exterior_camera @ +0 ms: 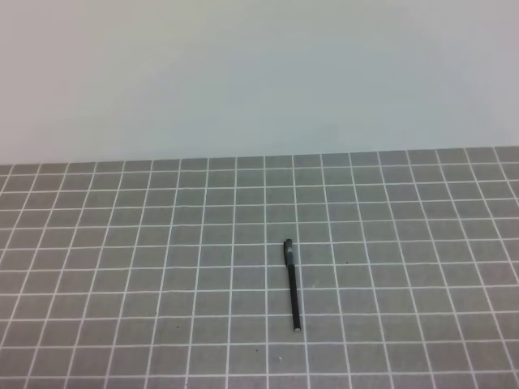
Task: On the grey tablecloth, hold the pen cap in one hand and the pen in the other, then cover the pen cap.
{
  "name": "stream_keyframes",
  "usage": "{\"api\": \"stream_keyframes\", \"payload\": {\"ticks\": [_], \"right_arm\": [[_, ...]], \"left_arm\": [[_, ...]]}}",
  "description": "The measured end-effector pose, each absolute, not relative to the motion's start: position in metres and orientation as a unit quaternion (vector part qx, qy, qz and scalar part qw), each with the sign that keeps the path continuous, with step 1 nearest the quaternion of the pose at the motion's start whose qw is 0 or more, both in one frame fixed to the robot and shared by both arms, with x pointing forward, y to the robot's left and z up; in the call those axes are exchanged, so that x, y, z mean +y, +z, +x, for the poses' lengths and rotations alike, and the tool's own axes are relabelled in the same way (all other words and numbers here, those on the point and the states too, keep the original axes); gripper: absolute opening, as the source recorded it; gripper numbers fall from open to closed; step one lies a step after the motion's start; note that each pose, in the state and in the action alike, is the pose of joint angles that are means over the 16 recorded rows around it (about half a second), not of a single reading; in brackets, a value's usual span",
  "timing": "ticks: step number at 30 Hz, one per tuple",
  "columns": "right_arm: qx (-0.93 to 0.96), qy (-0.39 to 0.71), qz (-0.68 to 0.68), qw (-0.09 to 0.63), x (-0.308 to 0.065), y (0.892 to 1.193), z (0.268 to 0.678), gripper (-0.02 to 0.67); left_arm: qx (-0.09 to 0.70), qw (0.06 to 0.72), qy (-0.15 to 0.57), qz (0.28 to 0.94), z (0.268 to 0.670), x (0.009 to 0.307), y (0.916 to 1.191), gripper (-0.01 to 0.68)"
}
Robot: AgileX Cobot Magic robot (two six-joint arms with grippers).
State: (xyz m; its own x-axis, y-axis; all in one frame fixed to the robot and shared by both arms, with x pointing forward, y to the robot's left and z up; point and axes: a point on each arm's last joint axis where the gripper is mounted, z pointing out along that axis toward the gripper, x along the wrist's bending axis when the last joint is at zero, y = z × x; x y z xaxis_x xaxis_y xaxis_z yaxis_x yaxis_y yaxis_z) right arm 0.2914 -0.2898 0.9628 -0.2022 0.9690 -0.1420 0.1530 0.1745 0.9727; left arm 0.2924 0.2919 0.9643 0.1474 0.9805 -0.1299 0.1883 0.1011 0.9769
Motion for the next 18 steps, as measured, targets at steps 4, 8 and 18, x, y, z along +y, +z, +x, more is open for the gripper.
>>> {"api": "stream_keyframes", "payload": {"ticks": [4, 8, 18], "right_arm": [[0.609, 0.457, 0.472, 0.444, -0.2919, 0.9633, 0.2916, 0.003], [0.596, 0.457, 0.491, 0.441, -0.2933, 0.9629, 0.2917, 0.003], [0.571, 0.454, 0.524, 0.440, -0.2964, 0.9631, 0.2918, 0.003]], "left_arm": [[0.549, 0.499, 0.383, 0.550, 0.2920, 0.2942, 0.9607, -0.003], [0.561, 0.485, 0.386, 0.548, 0.2917, 0.2959, 0.9587, -0.003], [0.568, 0.481, 0.389, 0.543, 0.2920, 0.2968, 0.9585, -0.003]]}}
